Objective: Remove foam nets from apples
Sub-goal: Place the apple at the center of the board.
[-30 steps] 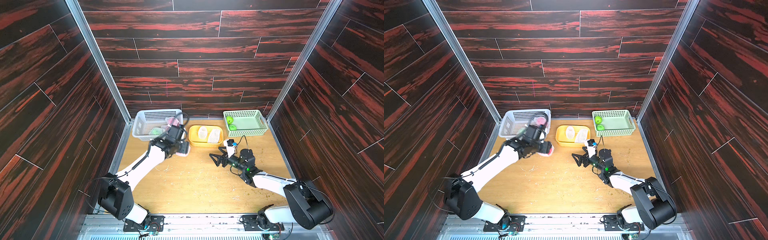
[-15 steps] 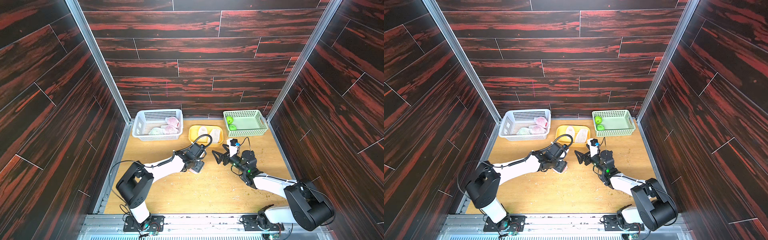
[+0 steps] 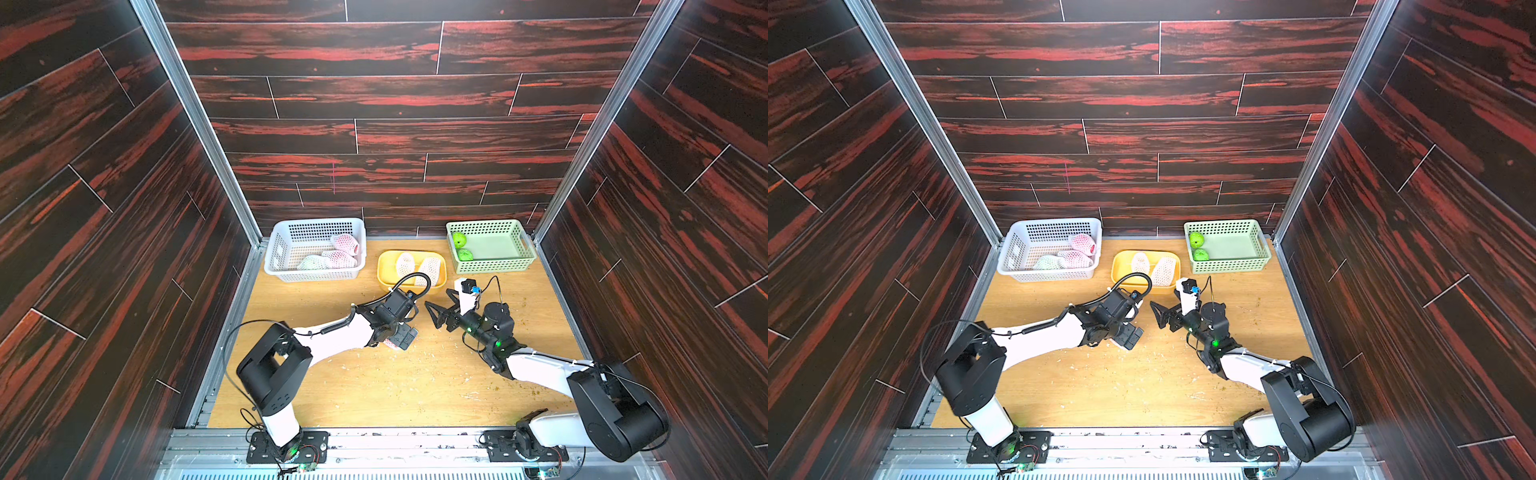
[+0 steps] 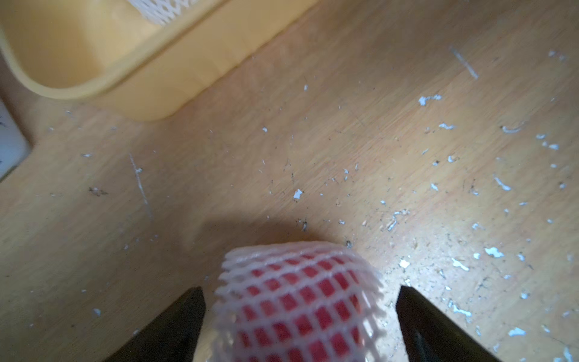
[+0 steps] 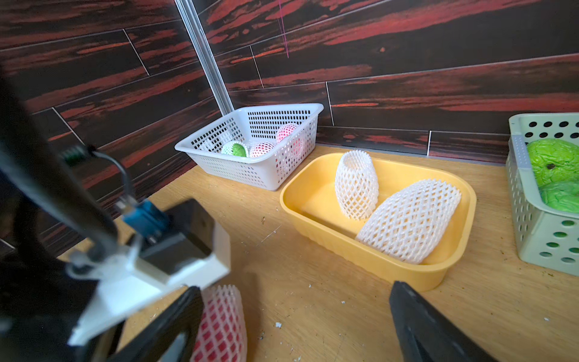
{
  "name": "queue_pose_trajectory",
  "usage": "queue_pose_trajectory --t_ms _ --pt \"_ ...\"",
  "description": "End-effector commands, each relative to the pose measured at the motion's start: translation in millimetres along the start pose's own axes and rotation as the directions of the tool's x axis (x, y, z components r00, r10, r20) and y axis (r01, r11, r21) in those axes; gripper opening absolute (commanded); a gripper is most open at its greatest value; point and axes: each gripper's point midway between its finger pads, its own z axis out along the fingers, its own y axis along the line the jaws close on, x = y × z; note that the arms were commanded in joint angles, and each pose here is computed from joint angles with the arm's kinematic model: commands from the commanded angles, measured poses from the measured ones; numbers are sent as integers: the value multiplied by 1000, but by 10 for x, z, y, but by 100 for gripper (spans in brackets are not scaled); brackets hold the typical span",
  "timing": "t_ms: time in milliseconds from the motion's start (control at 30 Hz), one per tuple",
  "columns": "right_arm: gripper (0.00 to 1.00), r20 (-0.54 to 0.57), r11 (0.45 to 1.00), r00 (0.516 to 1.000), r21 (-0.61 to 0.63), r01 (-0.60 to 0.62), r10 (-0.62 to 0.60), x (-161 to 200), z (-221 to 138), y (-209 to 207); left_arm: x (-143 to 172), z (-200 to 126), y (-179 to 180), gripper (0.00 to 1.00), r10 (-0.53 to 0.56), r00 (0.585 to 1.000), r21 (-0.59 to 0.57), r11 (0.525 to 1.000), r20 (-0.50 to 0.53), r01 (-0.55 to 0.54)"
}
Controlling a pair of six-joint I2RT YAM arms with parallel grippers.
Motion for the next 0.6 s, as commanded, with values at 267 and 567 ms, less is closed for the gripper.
queue_pose_trajectory --t_ms 267,567 --pt "98 -158 946 986 -309 -100 52 20 112 526 -324 -806 794 100 -314 873 10 942 375 334" --pt "94 -483 915 870 -301 -269 97 819 294 728 229 -512 1214 100 -499 798 14 850 339 526"
